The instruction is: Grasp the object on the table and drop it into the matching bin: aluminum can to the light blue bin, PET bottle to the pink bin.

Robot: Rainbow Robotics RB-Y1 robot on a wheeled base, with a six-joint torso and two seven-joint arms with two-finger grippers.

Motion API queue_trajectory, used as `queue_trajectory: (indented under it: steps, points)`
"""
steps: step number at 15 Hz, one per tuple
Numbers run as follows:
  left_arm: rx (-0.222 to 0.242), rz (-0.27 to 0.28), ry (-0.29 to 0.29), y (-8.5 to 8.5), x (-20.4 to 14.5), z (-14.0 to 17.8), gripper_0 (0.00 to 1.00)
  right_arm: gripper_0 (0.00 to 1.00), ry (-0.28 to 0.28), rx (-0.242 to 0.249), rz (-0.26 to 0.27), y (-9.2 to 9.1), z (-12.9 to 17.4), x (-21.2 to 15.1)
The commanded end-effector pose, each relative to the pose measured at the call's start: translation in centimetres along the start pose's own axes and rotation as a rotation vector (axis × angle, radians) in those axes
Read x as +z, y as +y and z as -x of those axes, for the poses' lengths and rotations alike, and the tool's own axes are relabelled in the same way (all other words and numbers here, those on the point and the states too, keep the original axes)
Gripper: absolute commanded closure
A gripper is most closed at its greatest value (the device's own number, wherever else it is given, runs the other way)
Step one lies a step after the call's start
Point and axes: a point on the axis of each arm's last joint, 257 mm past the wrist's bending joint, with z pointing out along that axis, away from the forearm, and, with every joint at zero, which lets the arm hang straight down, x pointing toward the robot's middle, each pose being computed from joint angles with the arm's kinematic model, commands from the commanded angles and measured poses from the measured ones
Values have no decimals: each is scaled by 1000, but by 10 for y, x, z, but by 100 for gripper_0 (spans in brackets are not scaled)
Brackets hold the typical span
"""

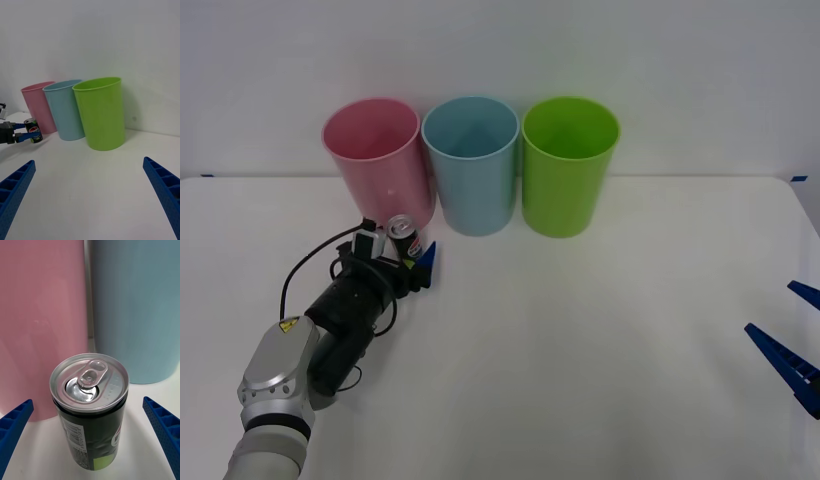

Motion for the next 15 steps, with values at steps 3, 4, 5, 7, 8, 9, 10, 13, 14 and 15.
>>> queue_trajectory:
  steps: [3,4,5,7,8,9,10,13,14,15]
  points:
    - [16,0,2,0,0,0,94,0,0,0,0,0,0,0]
    - [17,1,5,0,0,-1,100,0,0,0,0,0,0,0]
    - [19,2,6,0,0,-2,100,0,0,0,0,0,0,0]
    - [17,0,11,-1,0,-5,100,0,0,0,0,0,0,0]
    - [16,-2,10,-2,0,-4,100,0,0,0,0,0,0,0]
    - [17,-4,10,-3,0,-4,100,0,0,0,0,0,0,0]
    - [14,-4,10,-3,0,-4,100,0,0,0,0,0,0,0]
    - [6,-14,4,-4,-1,-3,100,0,0,0,0,0,0,0]
    - [1,-21,2,-4,-3,-4,100,0,0,0,0,0,0,0]
    - [1,-32,-2,1,-8,-5,100,0,0,0,0,0,0,0]
